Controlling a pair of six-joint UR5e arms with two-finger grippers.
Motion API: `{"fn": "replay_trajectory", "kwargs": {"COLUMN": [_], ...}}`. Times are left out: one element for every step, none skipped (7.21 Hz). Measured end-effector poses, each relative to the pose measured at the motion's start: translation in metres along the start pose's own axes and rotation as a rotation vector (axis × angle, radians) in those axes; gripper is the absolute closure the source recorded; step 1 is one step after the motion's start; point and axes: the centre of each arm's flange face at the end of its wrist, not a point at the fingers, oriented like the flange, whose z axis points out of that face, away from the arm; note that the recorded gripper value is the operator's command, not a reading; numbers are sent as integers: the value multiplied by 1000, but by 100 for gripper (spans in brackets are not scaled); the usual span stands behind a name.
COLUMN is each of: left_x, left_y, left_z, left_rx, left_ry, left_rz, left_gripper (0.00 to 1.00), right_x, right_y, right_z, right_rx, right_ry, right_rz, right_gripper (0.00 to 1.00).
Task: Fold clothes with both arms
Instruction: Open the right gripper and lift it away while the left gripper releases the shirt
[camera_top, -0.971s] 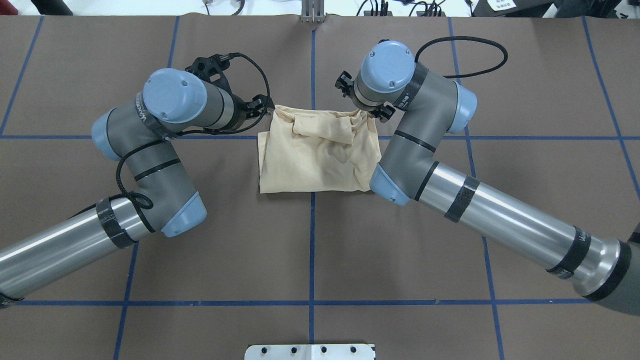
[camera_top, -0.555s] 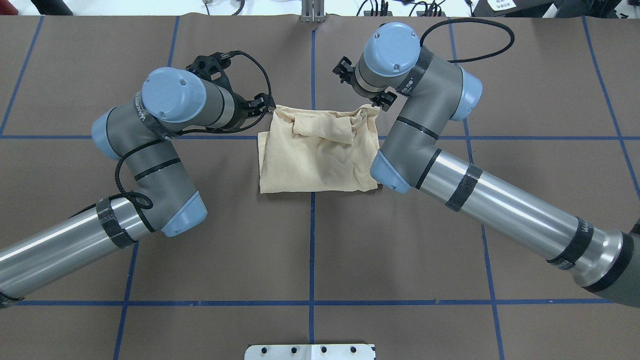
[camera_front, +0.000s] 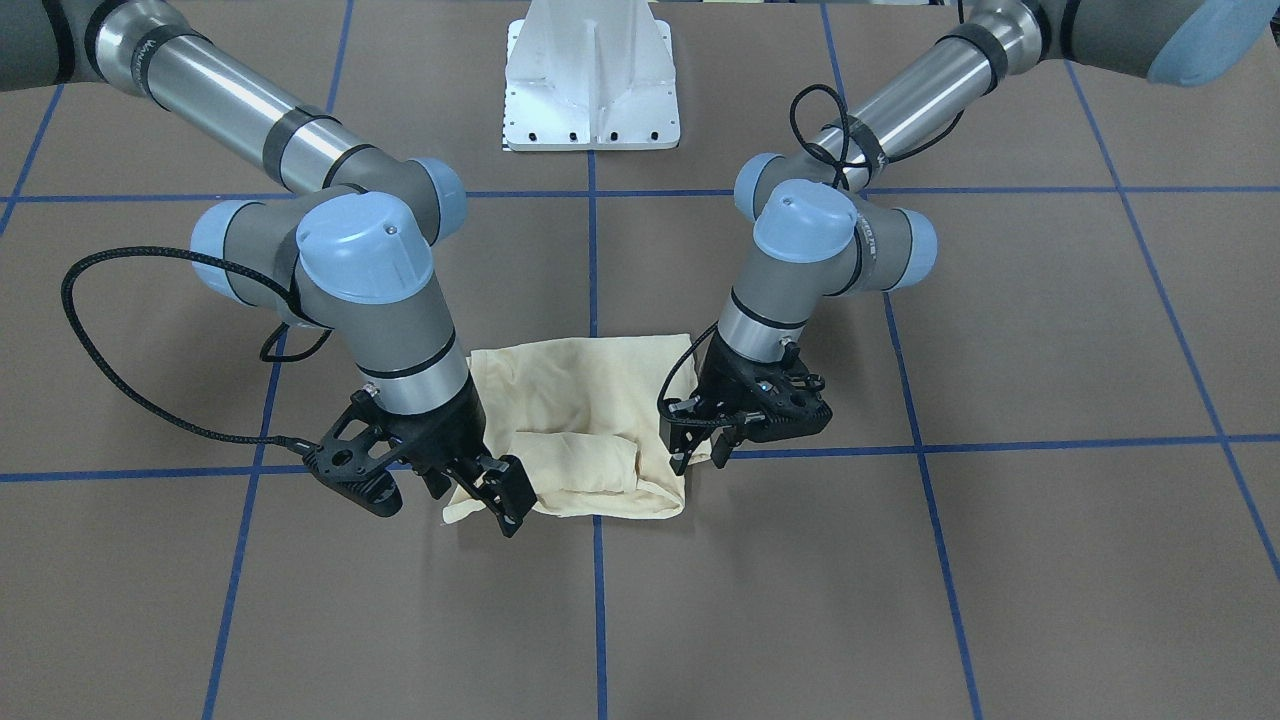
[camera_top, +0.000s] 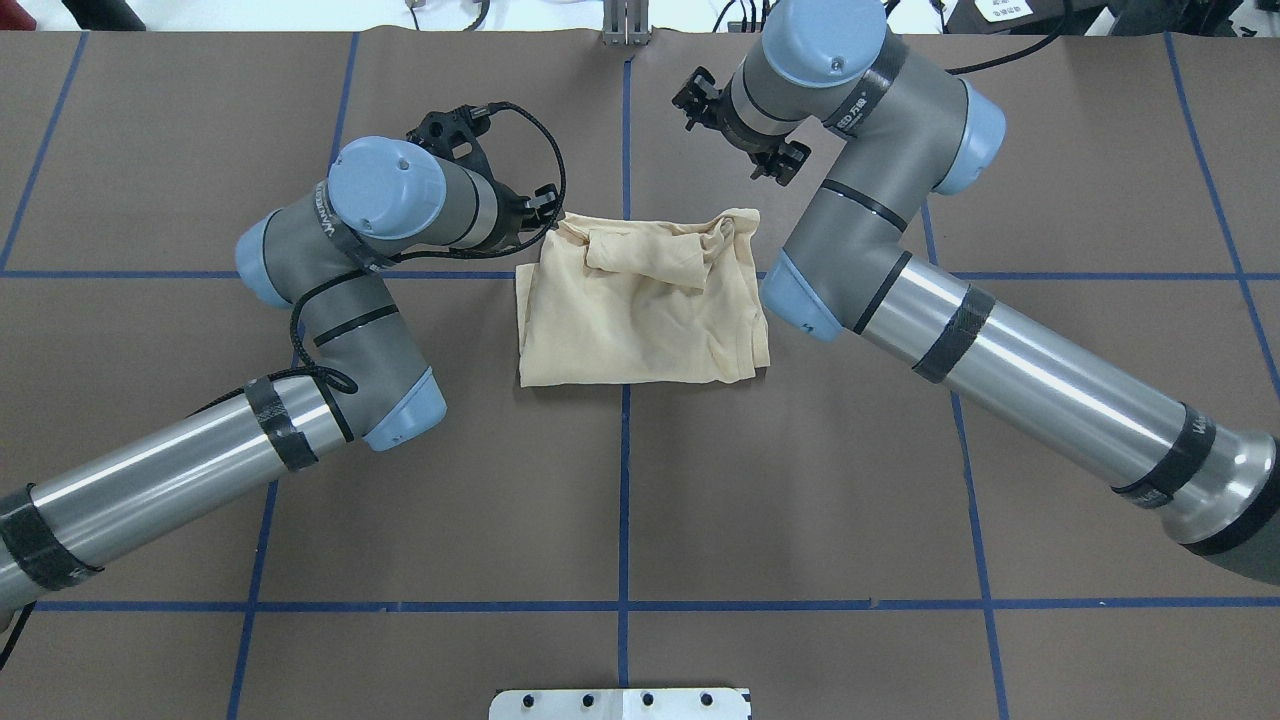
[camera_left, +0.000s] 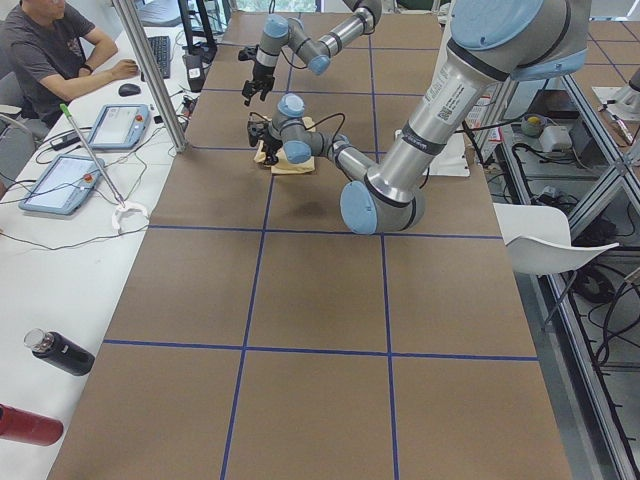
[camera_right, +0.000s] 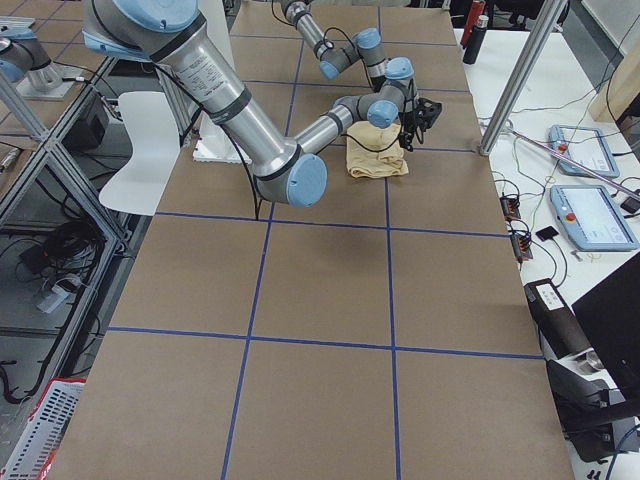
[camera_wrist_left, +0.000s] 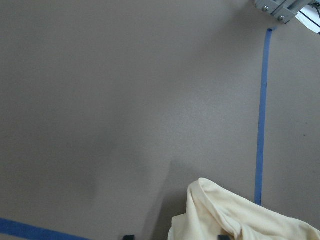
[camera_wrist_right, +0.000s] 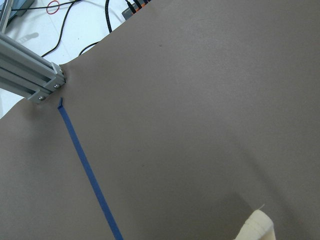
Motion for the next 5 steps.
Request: {"fn": "replay_trajectory", "kwargs": {"left_x": [-1, -2, -2, 0, 3], "left_y": [-1, -2, -2, -1, 2], "left_z": [8, 13, 16, 17, 17], "left_rx": [0, -1, -2, -5, -9], "left_ry": [0, -3, -4, -2, 2], "left_rz": [0, 0, 0, 2, 5], "left_gripper": [52, 55, 55, 55, 57], "right_x": [-1, -1, -1, -1, 0], "right_y": [-2, -4, -5, -7, -10], "right_z": [-3, -4, -5, -6, -6], "right_rx": [-3, -4, -4, -2, 0], "right_ry": [-4, -5, -6, -7, -6], "right_rz": [0, 1, 2, 3, 1], "right_gripper": [1, 1, 1, 1, 1]}}
